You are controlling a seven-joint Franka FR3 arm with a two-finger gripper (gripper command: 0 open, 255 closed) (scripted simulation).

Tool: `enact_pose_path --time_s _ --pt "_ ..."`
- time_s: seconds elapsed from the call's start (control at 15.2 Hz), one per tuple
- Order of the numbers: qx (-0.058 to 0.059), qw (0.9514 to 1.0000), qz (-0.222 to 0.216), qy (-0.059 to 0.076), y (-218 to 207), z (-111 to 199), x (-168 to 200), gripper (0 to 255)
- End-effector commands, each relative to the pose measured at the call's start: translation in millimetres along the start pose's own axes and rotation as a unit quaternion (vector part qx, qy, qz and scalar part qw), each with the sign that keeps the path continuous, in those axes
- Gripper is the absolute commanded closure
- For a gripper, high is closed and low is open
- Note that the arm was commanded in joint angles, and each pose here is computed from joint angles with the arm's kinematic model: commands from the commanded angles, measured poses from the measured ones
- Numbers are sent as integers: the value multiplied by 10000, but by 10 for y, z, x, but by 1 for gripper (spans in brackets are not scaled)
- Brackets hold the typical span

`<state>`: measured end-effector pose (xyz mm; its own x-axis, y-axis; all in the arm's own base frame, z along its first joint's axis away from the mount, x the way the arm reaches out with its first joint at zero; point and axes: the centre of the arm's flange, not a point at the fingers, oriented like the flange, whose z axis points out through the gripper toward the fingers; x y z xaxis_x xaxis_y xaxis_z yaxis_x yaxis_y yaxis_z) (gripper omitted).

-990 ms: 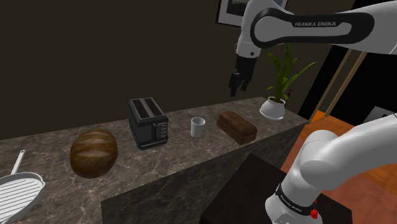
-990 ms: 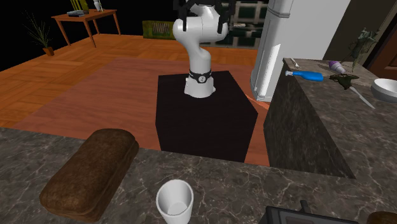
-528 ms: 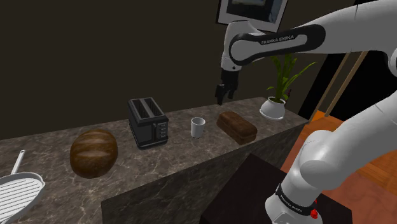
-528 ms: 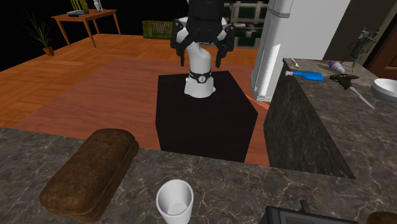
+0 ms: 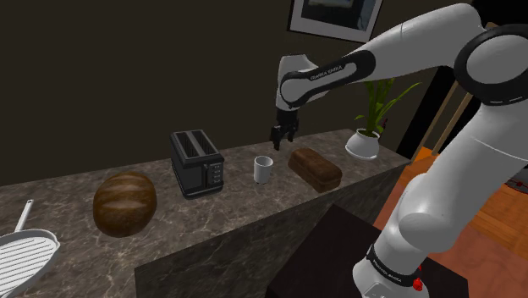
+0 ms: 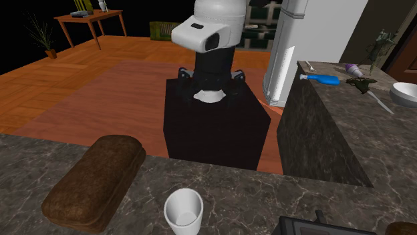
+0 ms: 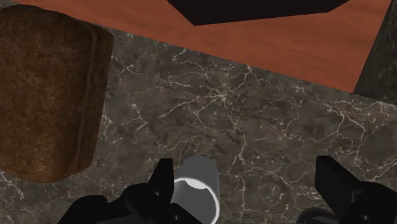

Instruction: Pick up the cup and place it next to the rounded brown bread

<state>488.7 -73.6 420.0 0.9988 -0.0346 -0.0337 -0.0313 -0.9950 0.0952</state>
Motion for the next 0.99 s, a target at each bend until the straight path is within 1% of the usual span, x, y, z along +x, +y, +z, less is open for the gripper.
enact_pose_path --time_s 0.0,0.92 --pt "-8 10000 -11 -15 25 199 198 0" --pt "-48 9998 -86 -182 145 1603 1445 0"
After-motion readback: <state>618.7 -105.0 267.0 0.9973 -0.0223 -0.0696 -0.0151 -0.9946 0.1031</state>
